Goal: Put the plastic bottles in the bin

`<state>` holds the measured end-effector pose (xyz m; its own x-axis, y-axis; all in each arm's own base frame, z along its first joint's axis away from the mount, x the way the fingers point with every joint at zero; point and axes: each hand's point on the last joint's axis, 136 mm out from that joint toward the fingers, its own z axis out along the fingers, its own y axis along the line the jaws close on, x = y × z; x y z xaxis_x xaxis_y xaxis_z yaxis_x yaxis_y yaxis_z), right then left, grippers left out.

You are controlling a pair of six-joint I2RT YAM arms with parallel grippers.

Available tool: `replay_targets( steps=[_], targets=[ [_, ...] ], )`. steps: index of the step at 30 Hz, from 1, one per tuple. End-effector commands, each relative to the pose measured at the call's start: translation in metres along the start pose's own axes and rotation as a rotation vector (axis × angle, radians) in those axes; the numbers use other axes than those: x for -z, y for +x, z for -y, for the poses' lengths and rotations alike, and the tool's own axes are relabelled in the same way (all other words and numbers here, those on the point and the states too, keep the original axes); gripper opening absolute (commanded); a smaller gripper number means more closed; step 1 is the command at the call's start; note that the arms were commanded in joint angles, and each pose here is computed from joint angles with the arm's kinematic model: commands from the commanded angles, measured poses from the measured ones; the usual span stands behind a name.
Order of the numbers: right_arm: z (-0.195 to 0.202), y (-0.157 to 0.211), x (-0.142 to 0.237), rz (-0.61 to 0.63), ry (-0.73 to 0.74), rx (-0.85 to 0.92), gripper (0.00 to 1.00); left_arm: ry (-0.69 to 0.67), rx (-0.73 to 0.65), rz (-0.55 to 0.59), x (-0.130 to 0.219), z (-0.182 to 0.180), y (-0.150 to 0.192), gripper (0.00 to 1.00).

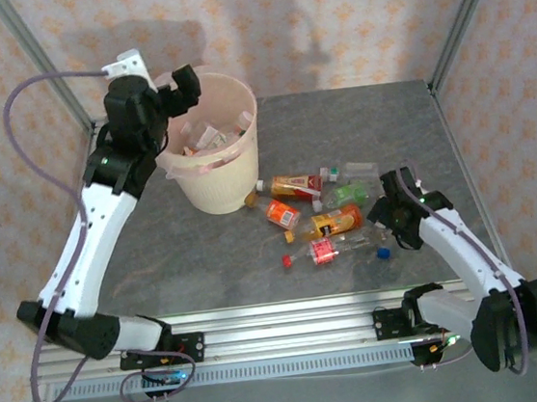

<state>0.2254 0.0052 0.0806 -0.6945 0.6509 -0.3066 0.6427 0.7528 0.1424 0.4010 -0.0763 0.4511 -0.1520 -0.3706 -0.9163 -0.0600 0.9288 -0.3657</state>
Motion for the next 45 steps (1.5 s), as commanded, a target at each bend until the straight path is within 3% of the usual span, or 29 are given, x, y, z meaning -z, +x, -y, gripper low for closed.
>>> replay_targets(
  steps=[1,11,18,29,39,45],
  targets=[
    [-0.012,-0.010,-0.005,-0.014,-0.043,0.034,0.95,0.031,0.095,-0.043,0.014,-0.006,0.018,1.00],
    [-0.020,-0.018,-0.034,-0.090,-0.017,0.052,0.96,0.009,0.187,-0.051,0.045,-0.029,0.040,1.00],
    [-0.014,-0.020,-0.052,-0.118,0.013,0.025,0.89,0.022,0.177,-0.075,0.044,-0.026,0.042,1.00],
    [-0.007,-0.017,-0.071,-0.158,0.052,0.009,0.87,0.042,0.185,-0.109,0.039,-0.020,0.048,1.00],
    [-0.001,-0.022,-0.060,-0.117,0.064,0.010,0.62,0.042,0.181,-0.106,0.041,-0.019,0.045,1.00],
    [0.001,-0.038,-0.022,-0.020,0.048,0.039,0.58,0.041,0.184,-0.114,0.039,-0.019,0.048,1.00]
  ],
)
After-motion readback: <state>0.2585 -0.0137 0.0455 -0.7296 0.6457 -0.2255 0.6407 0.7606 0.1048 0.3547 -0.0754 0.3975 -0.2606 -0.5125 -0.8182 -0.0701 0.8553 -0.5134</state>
